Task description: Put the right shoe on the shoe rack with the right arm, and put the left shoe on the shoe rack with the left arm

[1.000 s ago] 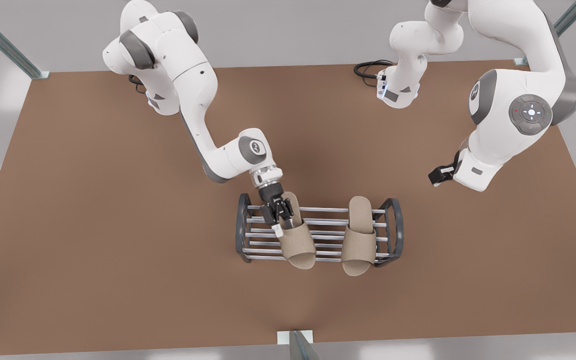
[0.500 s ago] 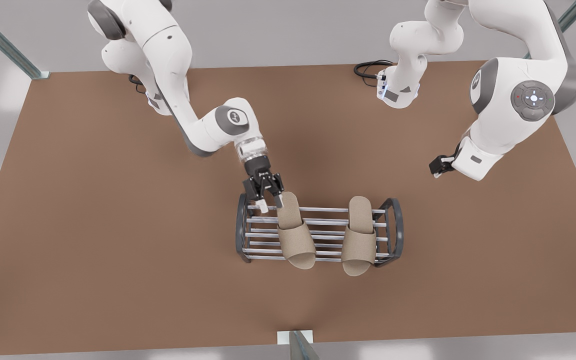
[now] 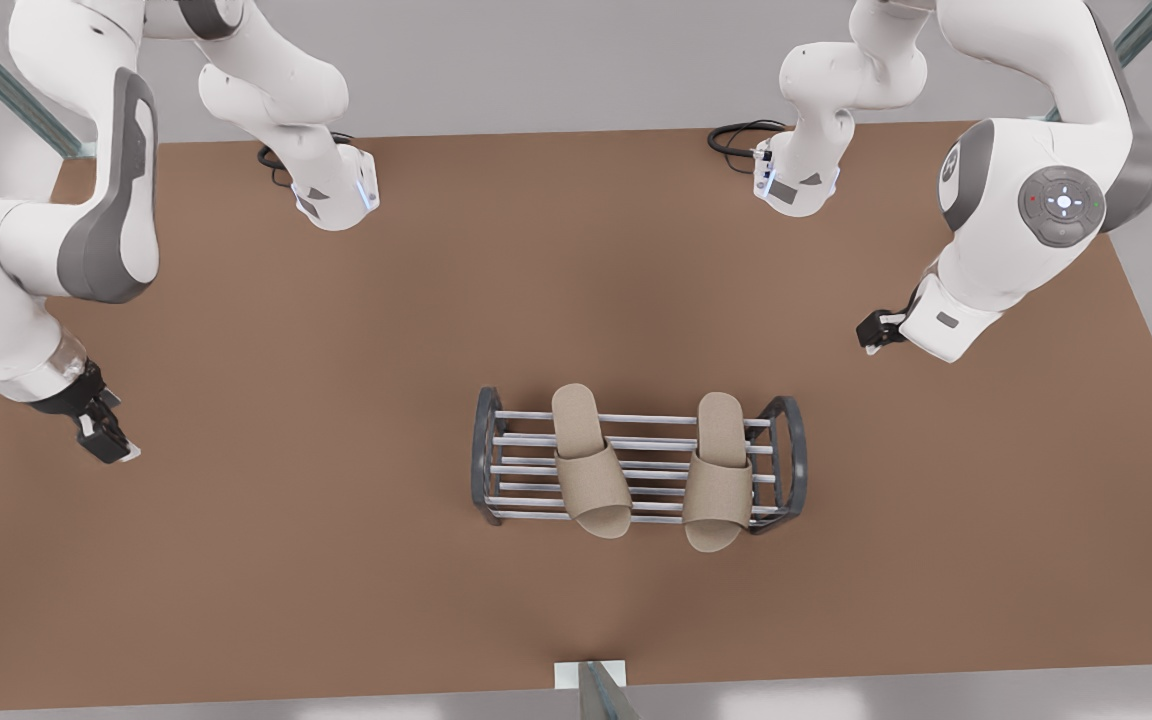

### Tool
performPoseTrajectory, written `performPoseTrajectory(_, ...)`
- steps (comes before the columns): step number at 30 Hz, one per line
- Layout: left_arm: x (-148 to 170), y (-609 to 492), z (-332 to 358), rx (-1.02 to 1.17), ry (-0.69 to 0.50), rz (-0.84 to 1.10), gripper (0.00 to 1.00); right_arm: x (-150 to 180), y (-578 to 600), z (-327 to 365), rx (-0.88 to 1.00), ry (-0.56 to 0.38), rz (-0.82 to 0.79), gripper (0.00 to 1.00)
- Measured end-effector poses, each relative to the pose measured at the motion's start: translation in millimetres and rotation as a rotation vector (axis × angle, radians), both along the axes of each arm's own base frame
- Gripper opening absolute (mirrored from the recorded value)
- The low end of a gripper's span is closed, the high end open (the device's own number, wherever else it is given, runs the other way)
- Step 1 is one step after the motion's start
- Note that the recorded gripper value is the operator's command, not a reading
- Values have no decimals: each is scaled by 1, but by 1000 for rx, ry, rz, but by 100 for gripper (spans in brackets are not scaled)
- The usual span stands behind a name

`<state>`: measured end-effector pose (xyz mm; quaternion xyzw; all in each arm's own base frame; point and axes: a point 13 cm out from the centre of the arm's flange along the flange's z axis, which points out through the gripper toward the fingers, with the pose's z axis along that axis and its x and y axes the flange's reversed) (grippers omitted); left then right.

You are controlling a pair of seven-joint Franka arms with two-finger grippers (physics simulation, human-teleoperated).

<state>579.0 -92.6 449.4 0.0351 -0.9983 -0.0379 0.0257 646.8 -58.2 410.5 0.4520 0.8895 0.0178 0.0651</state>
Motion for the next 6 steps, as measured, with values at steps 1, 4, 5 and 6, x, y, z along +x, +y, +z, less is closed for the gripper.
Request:
performPoseTrajectory(1,0,0,0,0,0,-2,100,-3,14,-6,19,28,61,100)
performPoseTrajectory(4,1,-1,-3,-1,3,-7,100,-14,26,-14,50,79,194,100)
performPoseTrajectory(5,2,-1,-4,-1,3,-8,100,-17,28,-15,55,90,234,100)
performPoseTrajectory(6,3,-1,-4,-2,1,-9,100,-19,31,-16,59,99,272,100)
